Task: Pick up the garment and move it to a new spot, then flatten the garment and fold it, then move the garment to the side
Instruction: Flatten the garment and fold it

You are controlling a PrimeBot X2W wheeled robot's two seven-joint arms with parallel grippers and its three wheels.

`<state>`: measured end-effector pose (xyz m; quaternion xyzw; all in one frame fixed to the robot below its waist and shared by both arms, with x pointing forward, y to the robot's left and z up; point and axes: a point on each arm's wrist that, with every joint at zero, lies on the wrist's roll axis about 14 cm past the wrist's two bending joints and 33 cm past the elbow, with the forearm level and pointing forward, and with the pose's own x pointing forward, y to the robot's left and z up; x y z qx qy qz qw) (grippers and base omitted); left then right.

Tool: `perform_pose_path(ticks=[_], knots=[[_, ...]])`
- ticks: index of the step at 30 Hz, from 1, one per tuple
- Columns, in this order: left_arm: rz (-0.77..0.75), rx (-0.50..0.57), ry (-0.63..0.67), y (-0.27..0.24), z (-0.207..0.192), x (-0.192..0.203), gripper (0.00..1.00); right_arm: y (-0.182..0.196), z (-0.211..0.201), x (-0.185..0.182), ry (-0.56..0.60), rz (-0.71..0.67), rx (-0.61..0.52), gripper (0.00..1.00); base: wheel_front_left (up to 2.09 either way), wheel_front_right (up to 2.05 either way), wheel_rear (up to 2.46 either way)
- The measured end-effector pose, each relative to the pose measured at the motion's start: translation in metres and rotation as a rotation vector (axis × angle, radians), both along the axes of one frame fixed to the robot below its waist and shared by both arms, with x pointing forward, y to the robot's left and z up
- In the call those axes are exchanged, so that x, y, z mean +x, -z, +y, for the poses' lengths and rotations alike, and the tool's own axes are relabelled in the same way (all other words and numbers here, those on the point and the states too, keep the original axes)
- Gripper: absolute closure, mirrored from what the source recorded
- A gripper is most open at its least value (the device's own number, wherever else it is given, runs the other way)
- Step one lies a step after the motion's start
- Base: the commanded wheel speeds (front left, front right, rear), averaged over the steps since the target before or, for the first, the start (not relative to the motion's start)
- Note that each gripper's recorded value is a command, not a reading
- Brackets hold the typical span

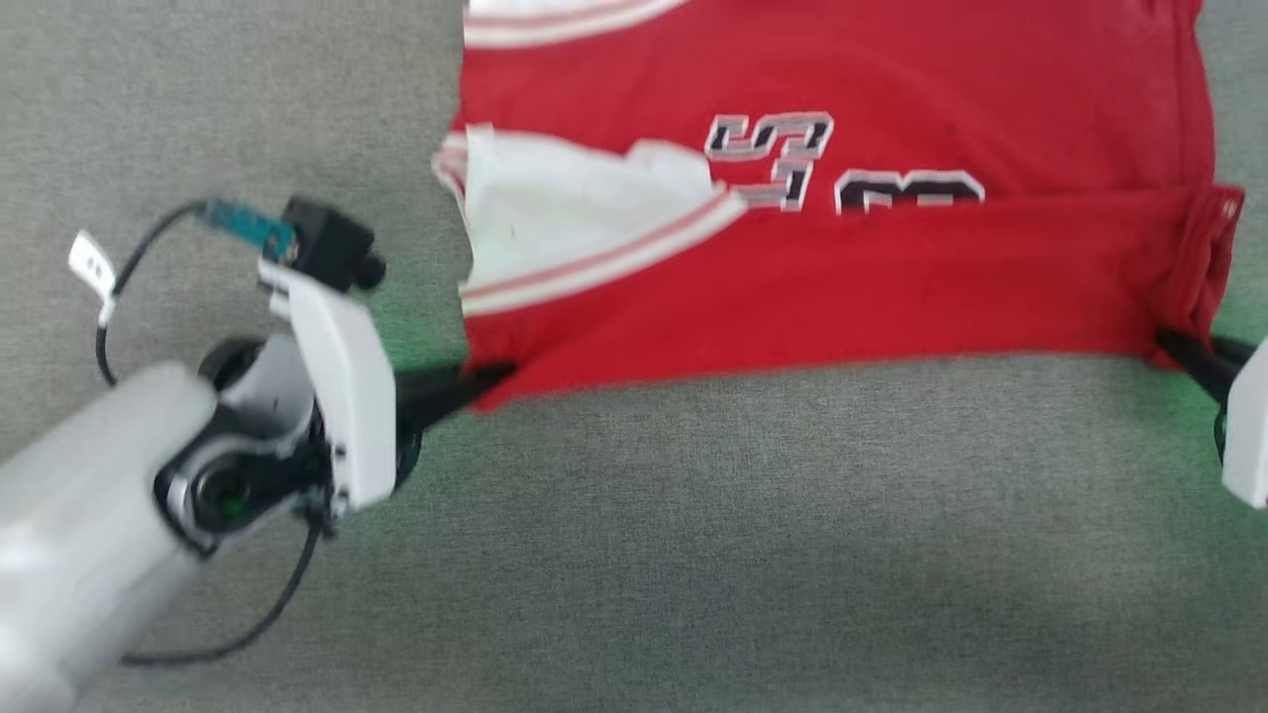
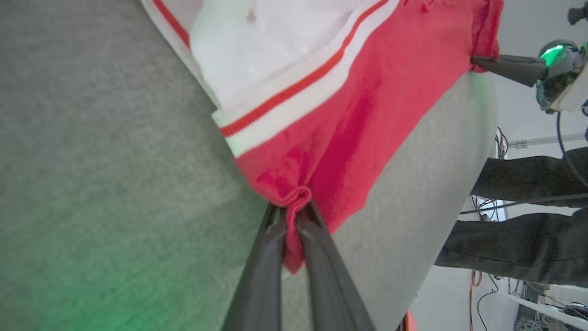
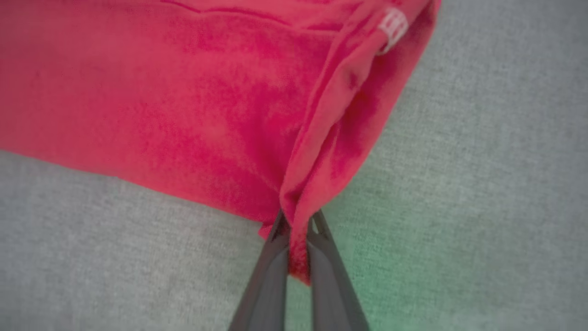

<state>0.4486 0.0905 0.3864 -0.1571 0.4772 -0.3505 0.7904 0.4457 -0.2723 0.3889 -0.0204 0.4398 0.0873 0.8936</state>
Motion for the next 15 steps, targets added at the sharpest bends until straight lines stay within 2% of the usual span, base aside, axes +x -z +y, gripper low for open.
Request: perform_pose_path(ticks=[9,15], knots=[[0.016,-0.052,0.018,-0.012,0.002,-0.062,1.00,0.000,-0.004,-0.031,-0.034,0.093,0.006,1.00,0.00,0.00,0.00],[0.023,-0.081,-0.018,-0.014,0.000,-0.084,1.00,0.003,-0.014,-0.047,-0.016,0.131,0.010,1.00,0.00,0.00,0.00]])
